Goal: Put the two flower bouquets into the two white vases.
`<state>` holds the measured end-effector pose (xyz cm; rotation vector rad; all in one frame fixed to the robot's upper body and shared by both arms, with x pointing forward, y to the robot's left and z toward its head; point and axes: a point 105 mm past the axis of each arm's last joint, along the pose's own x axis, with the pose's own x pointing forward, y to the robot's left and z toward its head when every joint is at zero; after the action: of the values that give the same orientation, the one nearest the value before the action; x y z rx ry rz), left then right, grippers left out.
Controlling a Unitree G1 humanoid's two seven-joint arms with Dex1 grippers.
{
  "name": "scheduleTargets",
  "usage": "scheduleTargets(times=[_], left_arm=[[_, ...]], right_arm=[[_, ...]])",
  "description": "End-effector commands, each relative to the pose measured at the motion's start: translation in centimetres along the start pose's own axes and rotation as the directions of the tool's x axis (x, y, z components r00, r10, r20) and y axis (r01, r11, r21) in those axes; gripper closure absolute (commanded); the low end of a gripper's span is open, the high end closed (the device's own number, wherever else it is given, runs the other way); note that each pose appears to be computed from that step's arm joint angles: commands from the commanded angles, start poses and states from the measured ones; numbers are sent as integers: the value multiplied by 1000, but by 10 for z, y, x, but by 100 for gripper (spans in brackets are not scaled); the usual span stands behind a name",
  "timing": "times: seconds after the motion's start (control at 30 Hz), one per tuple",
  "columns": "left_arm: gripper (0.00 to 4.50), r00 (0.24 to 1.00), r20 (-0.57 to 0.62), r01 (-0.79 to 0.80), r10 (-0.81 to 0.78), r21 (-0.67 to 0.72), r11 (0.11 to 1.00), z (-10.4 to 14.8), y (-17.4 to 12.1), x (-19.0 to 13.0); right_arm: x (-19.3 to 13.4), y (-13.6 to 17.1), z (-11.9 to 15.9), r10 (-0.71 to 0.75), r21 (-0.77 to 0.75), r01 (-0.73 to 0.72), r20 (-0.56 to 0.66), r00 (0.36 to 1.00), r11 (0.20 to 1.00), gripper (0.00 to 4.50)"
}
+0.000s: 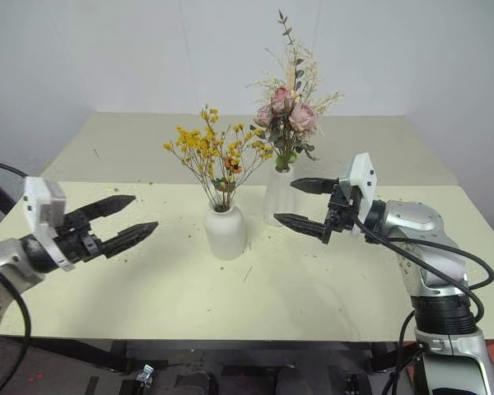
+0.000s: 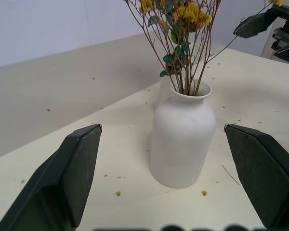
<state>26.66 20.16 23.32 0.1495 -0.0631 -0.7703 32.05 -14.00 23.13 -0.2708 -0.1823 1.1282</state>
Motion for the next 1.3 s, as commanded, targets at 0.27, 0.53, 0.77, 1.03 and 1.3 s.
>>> scheduleTargets(times=[0.27,0.53,0.77,1.03,1.3], left_arm=[[5,999,31,-9,6,77,997,20,-2,-15],[5,999,43,-3,0,66,998,20,-2,-12],[5,999,41,2,-5,65,998,20,-2,-12],[5,999,45,10,-13,67,998,20,-1,-10],[5,999,48,18,-21,67,998,19,-2,-10]], right_arm=[[-14,-6,-7,-34,-15,33,-57,998,999,0],[-18,-11,-11,-89,-33,86,-95,992,996,0],[-21,-13,-12,-103,-39,100,-98,990,994,0],[-24,-15,-10,-112,-54,107,-98,989,993,0],[-26,-15,-10,-115,-61,109,-100,988,992,0]])
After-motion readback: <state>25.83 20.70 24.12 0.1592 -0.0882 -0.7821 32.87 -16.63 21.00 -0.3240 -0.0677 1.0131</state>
